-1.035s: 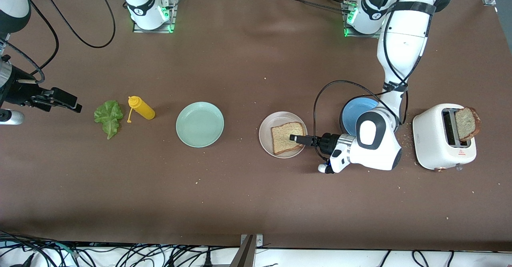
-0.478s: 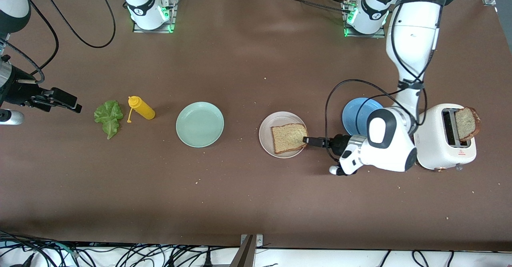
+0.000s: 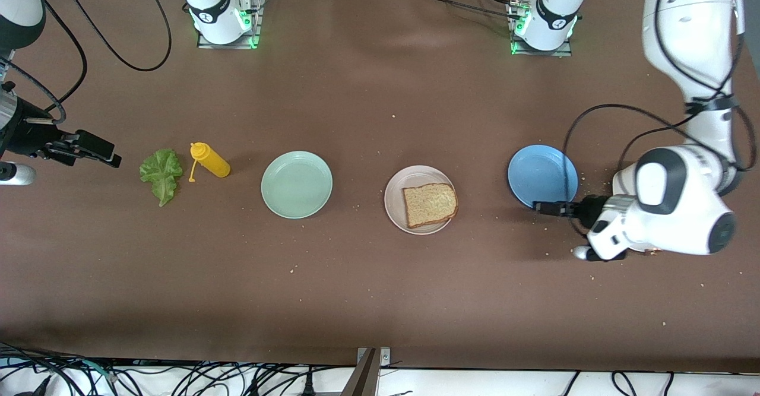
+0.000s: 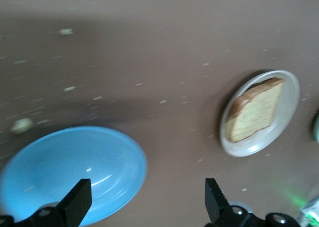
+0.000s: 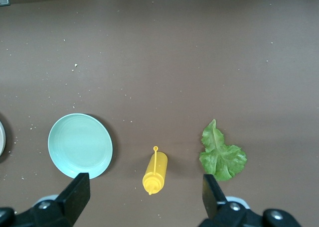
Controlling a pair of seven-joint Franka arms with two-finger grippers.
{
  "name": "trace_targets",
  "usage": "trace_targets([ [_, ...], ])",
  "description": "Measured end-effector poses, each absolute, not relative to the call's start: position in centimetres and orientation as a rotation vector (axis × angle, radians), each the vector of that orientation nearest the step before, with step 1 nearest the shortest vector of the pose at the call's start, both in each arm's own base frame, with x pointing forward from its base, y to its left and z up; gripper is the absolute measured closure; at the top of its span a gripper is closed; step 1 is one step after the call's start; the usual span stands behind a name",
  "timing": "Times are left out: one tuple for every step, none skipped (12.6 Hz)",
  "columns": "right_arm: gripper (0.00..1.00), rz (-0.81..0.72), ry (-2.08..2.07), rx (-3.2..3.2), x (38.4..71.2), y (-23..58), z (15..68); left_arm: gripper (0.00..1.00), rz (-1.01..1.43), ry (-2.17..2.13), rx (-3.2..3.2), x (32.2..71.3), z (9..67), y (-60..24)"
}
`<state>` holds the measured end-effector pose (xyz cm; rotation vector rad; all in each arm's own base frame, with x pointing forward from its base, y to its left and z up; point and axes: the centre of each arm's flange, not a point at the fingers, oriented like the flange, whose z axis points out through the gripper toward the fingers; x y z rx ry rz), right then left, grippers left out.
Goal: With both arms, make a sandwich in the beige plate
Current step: 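Withdraw the left gripper back to the toaster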
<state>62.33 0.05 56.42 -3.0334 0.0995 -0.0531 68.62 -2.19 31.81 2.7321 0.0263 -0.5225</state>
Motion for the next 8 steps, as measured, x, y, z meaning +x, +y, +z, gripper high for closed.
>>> trace_targets([
  [0.00,-0.053,0.100,-3.033,62.3,0.0,56.4,0.00,-0.535,0.010,2.800,68.2,33.4,-0.6],
  [0.00,-0.054,0.100,-3.033,62.3,0.0,56.4,0.00,-0.546,-0.012,2.872,67.9,35.0,0.6],
  [0.00,-0.055,0.100,-3.033,62.3,0.0,56.4,0.00,-0.553,-0.030,2.929,67.5,36.4,1.3],
  [0.00,-0.057,0.100,-3.033,62.4,0.0,56.4,0.00,-0.556,-0.041,2.972,67.2,37.9,1.9],
  [0.00,-0.057,0.100,-3.033,62.4,0.0,56.4,0.00,-0.559,-0.048,3.006,66.7,39.5,2.5],
  [0.00,-0.058,0.100,-3.033,62.4,0.0,56.4,0.00,-0.562,-0.050,3.034,66.2,41.2,3.1],
  [0.00,-0.058,0.100,-3.033,62.4,0.1,56.4,0.00,-0.556,-0.048,3.058,65.7,42.9,3.6],
  [0.00,-0.055,0.099,-3.031,62.4,0.1,56.3,0.00,-0.548,-0.040,3.074,65.1,44.6,4.2],
])
